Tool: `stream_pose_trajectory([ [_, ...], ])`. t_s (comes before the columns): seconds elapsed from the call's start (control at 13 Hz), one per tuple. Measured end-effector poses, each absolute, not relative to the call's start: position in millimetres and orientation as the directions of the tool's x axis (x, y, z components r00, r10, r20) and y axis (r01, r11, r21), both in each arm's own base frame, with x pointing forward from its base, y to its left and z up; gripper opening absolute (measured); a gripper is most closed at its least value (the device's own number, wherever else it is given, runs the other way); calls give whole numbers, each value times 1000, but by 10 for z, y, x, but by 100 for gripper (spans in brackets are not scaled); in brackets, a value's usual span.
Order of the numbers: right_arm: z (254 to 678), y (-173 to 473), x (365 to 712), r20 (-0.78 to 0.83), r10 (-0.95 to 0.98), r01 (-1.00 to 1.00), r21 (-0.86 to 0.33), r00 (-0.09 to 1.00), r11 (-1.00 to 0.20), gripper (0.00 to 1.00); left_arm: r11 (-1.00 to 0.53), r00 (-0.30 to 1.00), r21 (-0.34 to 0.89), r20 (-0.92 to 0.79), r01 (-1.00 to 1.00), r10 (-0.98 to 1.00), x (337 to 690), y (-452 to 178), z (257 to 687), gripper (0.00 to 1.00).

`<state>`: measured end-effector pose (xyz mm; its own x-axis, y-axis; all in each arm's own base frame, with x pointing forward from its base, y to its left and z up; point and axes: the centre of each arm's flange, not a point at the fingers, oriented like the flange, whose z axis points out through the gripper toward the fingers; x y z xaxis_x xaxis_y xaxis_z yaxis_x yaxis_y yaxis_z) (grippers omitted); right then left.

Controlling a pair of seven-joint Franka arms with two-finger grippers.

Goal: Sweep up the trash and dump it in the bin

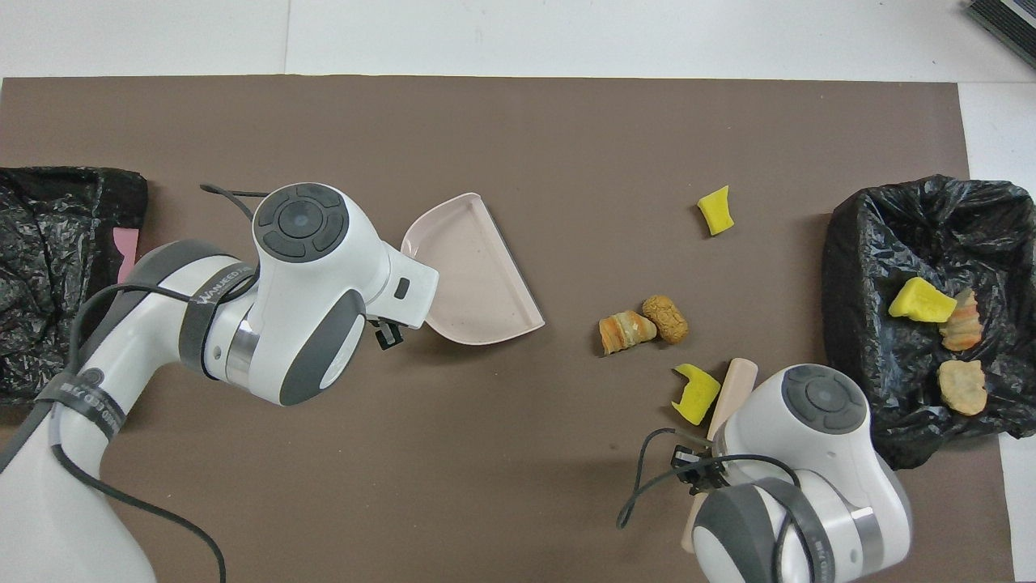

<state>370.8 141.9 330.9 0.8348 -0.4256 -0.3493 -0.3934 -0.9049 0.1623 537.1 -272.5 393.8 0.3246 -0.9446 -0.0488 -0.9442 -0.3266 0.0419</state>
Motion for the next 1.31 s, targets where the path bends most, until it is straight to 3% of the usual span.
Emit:
stream_pose_trajectory([
  [0.23,3310,1781,4001,-340,-375,-346,144,863,-927,25,-174,174,9,-12,-985,-985,5301,-2651,3818,32],
  [0.77,3304,2339,4696,-321,-325,-309,100,889,-946,25,-100,100,-11,3,-995,-995,4995,-2772,3575,32],
  [0.93,3262,2515,4761,-338,-304,-298,71,890,-952,25,-91,91,-9,0,-996,-996,4937,-2793,3572,32],
  [1.31,3411,3174,4674,-335,-84,-138,-141,938,-980,25,-94,94,-8,-2,-995,-996,4929,-2766,3560,32],
])
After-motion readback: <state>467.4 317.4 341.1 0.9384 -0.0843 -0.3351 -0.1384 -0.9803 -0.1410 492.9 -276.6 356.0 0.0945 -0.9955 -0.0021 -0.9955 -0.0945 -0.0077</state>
